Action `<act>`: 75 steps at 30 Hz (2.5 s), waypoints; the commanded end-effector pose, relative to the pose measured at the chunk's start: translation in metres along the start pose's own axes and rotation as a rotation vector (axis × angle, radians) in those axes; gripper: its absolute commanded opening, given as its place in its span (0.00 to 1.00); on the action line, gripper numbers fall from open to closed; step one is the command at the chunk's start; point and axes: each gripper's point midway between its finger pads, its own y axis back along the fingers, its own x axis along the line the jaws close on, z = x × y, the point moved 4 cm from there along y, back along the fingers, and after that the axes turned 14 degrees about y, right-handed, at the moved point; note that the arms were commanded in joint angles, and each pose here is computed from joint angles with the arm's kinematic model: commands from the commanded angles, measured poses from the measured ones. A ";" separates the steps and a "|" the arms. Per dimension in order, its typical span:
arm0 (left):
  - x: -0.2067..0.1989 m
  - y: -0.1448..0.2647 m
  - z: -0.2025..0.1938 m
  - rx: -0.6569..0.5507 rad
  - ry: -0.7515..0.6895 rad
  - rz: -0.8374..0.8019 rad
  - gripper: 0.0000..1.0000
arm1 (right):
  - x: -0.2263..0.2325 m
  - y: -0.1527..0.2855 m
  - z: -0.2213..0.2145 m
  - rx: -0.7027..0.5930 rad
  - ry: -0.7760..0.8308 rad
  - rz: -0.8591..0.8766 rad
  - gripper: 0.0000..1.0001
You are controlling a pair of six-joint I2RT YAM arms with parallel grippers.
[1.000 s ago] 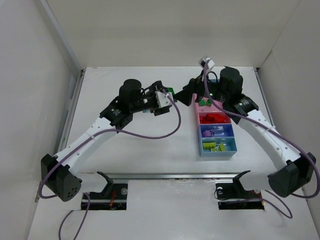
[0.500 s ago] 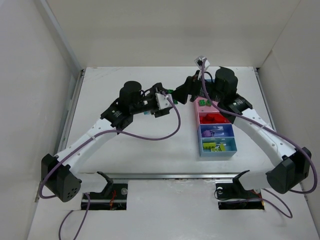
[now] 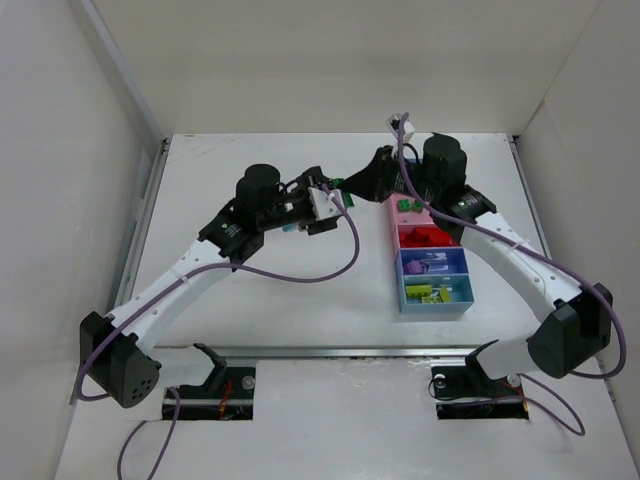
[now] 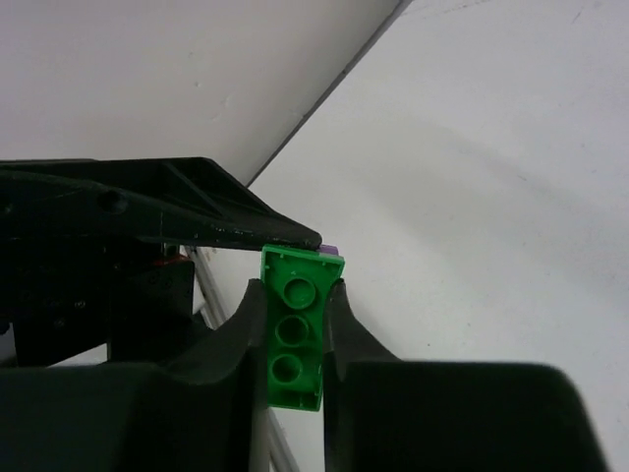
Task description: Sort the legos into containers by color
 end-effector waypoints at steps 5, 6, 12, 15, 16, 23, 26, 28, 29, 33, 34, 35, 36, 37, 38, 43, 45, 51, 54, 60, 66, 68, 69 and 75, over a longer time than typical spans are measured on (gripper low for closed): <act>-0.004 0.008 0.017 -0.067 -0.005 -0.007 0.00 | 0.016 0.004 0.008 -0.053 0.076 0.090 0.00; -0.004 0.008 0.010 -0.049 0.003 0.000 0.00 | 0.008 0.009 0.011 -0.074 0.083 0.062 0.00; -0.009 0.006 -0.009 -0.005 0.059 0.008 0.00 | -0.006 0.033 0.016 -0.128 0.103 -0.034 0.00; -0.008 0.006 -0.018 0.011 0.066 0.022 0.00 | -0.014 0.034 0.008 -0.116 0.089 -0.058 0.00; -0.006 0.007 -0.019 0.016 0.066 0.034 0.00 | -0.021 0.033 0.007 -0.113 0.082 -0.078 0.00; -0.008 0.009 -0.033 0.061 0.079 0.034 0.00 | -0.033 0.038 0.001 -0.112 0.067 -0.134 0.00; -0.008 0.009 -0.033 0.061 0.079 0.034 0.00 | -0.036 0.042 0.005 -0.126 0.072 -0.153 0.00; -0.008 0.009 -0.033 0.061 0.079 0.034 0.00 | -0.040 0.051 0.009 -0.147 0.068 -0.186 0.03; -0.008 0.009 -0.033 0.061 0.079 0.034 0.00 | -0.046 0.053 0.008 -0.143 0.049 -0.209 0.19; -0.007 0.009 -0.034 0.065 0.079 0.043 0.00 | -0.085 0.086 0.021 -0.164 -0.001 -0.480 0.74; -0.005 0.009 -0.034 0.069 0.079 0.052 0.00 | -0.109 0.107 0.018 -0.148 -0.043 -0.677 0.86; -0.005 0.009 -0.034 0.069 0.079 0.053 0.00 | -0.120 0.119 0.028 -0.160 -0.051 -0.781 0.97; -0.003 0.010 -0.035 0.077 0.078 0.071 0.00 | -0.133 0.131 0.029 -0.153 -0.067 -0.883 1.00; -0.003 0.010 -0.040 0.090 0.082 0.077 0.00 | -0.156 0.156 0.030 -0.166 -0.080 -1.072 1.00; -0.002 0.011 -0.041 0.096 0.082 0.089 0.00 | -0.165 0.169 0.031 -0.162 -0.114 -1.167 1.00; 0.012 0.018 -0.056 0.129 0.146 0.186 0.00 | -0.232 0.208 0.018 -0.169 -0.279 -1.520 1.00; 0.014 0.020 -0.063 0.145 0.153 0.200 0.00 | -0.260 0.210 0.010 -0.150 -0.341 -1.545 1.00; 0.028 0.030 -0.075 0.172 0.189 0.263 0.00 | -0.352 0.237 -0.042 -0.095 -0.711 -1.586 1.00; 0.036 0.034 -0.082 0.186 0.210 0.289 0.00 | -0.383 0.234 -0.074 0.048 -0.786 -1.637 1.00; 0.048 0.031 -0.099 0.214 0.248 0.324 0.00 | -0.418 0.227 -0.100 0.136 -0.791 -1.669 0.89; 0.060 0.030 -0.108 0.205 0.275 0.353 0.00 | -0.429 0.224 -0.117 0.215 -0.825 -1.684 0.89; 0.067 0.032 -0.113 0.210 0.281 0.372 0.00 | -0.432 0.230 -0.125 0.226 -0.843 -1.708 0.89; 0.066 0.030 -0.116 0.218 0.285 0.369 0.00 | -0.433 0.229 -0.129 0.236 -0.847 -1.709 0.89; 0.078 0.034 -0.121 0.220 0.298 0.383 0.00 | -0.439 0.235 -0.157 0.294 -0.907 -1.705 0.87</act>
